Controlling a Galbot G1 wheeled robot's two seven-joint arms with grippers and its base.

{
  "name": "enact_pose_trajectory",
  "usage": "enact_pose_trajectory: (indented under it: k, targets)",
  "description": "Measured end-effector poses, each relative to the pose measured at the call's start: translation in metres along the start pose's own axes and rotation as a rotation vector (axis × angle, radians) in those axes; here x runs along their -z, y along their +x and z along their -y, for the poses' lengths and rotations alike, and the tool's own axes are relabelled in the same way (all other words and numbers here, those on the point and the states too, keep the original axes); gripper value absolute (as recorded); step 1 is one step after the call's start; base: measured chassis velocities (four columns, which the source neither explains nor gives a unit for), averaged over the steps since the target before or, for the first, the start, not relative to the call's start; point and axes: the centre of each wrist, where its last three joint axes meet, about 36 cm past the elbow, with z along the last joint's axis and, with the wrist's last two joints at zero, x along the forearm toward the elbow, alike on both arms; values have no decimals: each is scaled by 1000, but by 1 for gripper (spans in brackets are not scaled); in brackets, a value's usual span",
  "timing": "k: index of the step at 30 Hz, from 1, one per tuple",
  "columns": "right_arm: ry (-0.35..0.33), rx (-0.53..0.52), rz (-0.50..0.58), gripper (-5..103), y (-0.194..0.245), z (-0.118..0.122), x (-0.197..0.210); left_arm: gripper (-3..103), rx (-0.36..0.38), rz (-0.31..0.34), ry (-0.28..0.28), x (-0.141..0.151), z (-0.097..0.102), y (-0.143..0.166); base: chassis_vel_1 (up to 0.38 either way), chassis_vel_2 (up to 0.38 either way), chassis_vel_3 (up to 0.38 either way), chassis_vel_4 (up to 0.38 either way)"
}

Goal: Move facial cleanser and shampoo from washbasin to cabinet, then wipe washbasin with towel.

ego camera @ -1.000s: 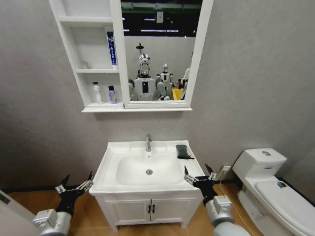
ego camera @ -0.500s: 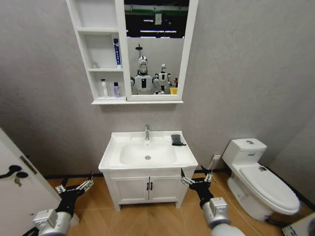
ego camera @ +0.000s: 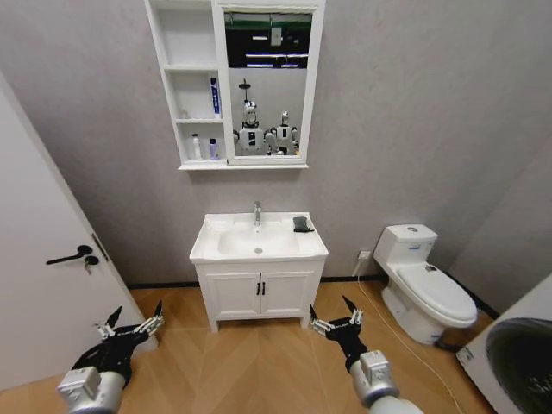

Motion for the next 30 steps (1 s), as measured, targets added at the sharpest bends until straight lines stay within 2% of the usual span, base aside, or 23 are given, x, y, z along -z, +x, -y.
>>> enact_pose_trajectory:
  k: [6,13,30]
  targets:
    - [-10,63,44,100,-3,2,-4,100,0,0,0,0,0,0,348,-358,-344,338]
    - [6,57,66,100,-8,6,-6,100,2,-1,0,0,0,0,237,-158,-240,193]
    - [8,53,68,100,-8,7,-6,100,1,0,0,0,0,0,-28,3,26,-11]
